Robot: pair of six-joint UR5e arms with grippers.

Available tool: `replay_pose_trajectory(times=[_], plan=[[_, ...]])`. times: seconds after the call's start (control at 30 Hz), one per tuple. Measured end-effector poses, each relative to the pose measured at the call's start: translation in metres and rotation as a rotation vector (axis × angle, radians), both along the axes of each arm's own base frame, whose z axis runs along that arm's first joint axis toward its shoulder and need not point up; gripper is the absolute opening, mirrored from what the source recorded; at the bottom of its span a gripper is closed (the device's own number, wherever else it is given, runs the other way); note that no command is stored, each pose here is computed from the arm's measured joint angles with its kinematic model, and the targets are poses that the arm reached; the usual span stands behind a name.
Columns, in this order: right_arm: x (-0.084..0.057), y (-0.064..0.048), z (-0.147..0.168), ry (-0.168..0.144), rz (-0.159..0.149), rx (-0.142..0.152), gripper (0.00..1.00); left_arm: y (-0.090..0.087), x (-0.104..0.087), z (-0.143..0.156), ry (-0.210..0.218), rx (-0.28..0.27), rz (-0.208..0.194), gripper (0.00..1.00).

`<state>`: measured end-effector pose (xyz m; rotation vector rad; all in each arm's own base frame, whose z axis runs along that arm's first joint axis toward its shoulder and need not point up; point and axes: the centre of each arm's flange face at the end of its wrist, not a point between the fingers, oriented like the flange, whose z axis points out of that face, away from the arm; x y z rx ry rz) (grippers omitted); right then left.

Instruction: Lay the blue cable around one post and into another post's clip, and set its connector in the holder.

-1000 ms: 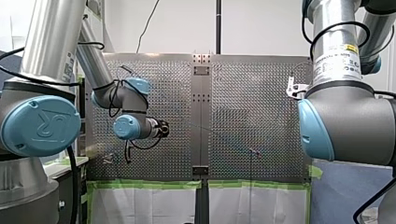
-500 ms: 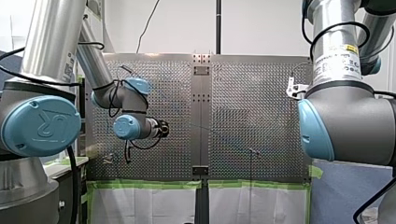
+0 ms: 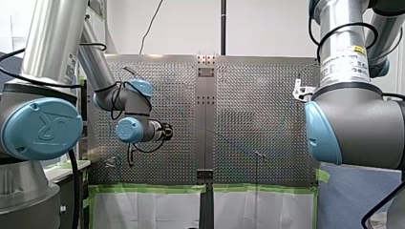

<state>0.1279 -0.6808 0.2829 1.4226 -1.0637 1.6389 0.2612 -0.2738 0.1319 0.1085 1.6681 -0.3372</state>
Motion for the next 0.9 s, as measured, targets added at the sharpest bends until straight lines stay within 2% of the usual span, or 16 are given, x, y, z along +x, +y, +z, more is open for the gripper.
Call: replay_pose_trajectory(times=[0.13,0.17,0.2,0.23,0.27,0.3,0.33,0.37,0.4,0.43,0.47,0.5,0.57,0.9], plan=[[0.0003,-0.0002,-0.0002,0.003,0.001,-0.003,0.0,0.0003,0.0003,0.0,0.0,0.0,0.001,0.98],[0.0003,-0.0003,-0.0003,0.004,0.001,-0.004,0.09,0.0003,0.0003,0.0,0.0,0.0,0.001,0.98],[0.0004,-0.0003,-0.0002,0.004,0.001,-0.004,0.09,0.0004,0.0004,0.0,0.0,0.0,0.001,0.98],[0.0005,-0.0004,-0.0004,0.005,0.001,-0.005,0.22,0.0004,0.0004,-0.0001,0.0,0.0,0.001,0.98],[0.0005,-0.0004,-0.0005,0.006,0.002,-0.005,0.4,0.0004,0.0004,0.0,0.0,0.0,0.002,0.98],[0.0006,-0.0004,-0.0006,0.006,0.002,-0.005,0.4,0.0004,0.0005,-0.0001,0.0,0.0,0.002,0.98],[0.0006,-0.0004,-0.0007,0.006,0.002,-0.005,0.6,0.0005,0.0005,-0.0001,0.0,0.0,0.002,0.98],[0.0006,-0.0005,-0.0007,0.006,0.002,-0.005,0.72,0.0005,0.0005,-0.0001,0.0,0.0,0.002,0.98],[0.0007,-0.0005,-0.0008,0.007,0.002,-0.006,0.72,0.0005,0.0005,-0.0001,0.0,0.0,0.002,0.98],[0.0006,-0.0006,-0.0006,0.007,0.002,-0.006,0.87,0.0005,0.0005,-0.0001,0.0,0.0,0.002,0.98],[0.0007,-0.0006,-0.0006,0.006,0.002,-0.006,0.92,0.0005,0.0005,-0.0001,0.0,0.0,0.002,0.98],[0.0007,-0.0007,-0.0008,0.006,0.002,-0.006,0.92,0.0005,0.0005,-0.0001,0.0,0.0,0.002,0.98],[0.001,-0.0008,-0.0008,0.007,0.003,-0.006,1.0,0.0005,0.0005,-0.0001,0.0,0.0,0.002,0.98],[0.0016,-0.0007,-0.0022,0.006,0.004,-0.004,1.0,0.0005,0.0005,-0.0001,0.0,0.0,0.002,0.98]])
